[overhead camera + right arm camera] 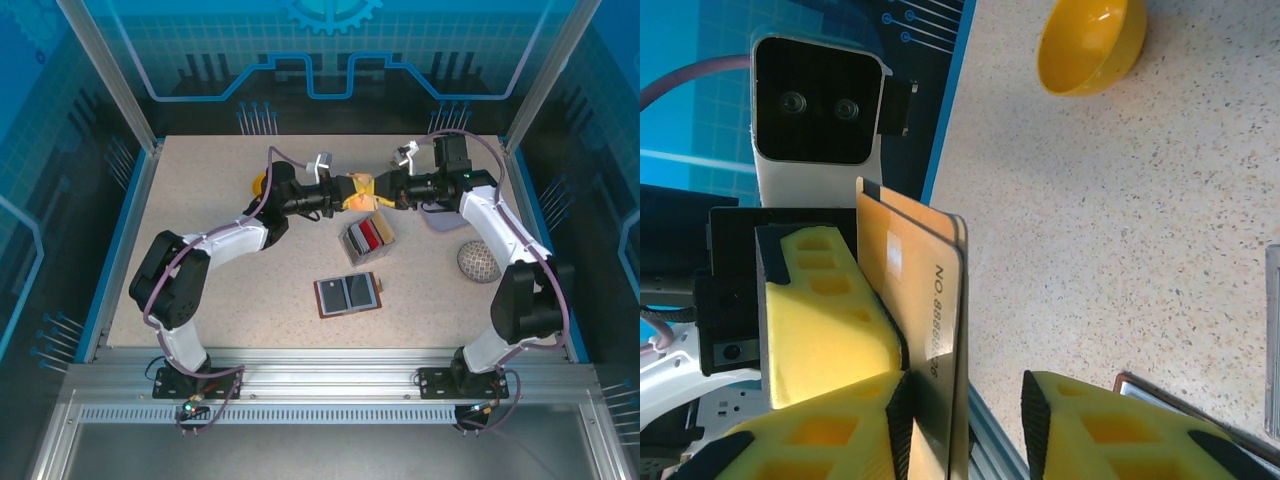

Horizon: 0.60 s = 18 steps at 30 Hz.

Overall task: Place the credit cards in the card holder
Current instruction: Pick up the credit card from the storage box.

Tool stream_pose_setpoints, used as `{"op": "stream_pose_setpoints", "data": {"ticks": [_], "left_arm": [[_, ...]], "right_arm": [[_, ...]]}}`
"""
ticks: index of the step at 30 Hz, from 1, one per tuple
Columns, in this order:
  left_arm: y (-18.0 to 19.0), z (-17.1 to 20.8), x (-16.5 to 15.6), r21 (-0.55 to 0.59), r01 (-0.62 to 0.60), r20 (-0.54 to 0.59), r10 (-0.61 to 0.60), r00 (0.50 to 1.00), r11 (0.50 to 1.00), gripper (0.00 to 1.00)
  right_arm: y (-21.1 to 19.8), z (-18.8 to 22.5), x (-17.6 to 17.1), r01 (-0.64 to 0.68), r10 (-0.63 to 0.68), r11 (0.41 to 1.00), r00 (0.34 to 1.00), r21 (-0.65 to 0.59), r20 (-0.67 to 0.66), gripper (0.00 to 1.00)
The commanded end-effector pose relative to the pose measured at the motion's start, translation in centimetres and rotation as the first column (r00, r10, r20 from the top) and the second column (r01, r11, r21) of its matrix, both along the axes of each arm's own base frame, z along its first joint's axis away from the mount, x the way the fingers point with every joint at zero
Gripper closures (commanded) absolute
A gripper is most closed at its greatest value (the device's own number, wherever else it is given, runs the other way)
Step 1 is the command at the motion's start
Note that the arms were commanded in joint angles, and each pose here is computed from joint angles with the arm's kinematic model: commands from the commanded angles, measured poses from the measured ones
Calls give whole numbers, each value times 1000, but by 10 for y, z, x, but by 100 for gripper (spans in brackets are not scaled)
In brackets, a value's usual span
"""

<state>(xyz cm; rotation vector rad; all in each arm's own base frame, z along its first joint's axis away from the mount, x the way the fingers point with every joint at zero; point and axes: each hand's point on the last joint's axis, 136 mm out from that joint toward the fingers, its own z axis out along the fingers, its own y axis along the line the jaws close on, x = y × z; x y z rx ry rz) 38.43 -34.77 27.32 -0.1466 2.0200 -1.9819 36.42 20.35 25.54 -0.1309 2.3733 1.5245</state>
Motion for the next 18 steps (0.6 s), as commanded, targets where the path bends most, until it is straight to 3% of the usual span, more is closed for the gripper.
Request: {"op": "stream_pose_setpoints", "data": {"ticks": [1,7,18], "left_arm": [[-5,35,-3,-80,33,90,-26,996,996,85],[-4,30,2,-88,8,61,-3,998,996,83],[6,-10,8,31,-54,-26,55,998,998,75]], "right_arm": [[4,-7,-4,-42,43,998,998,39,-36,64],[-9,-20,1,22,-24,999,998,-30,-53,85],[-19,-20,2,65,-67,997,996,-33,-65,91]]}}
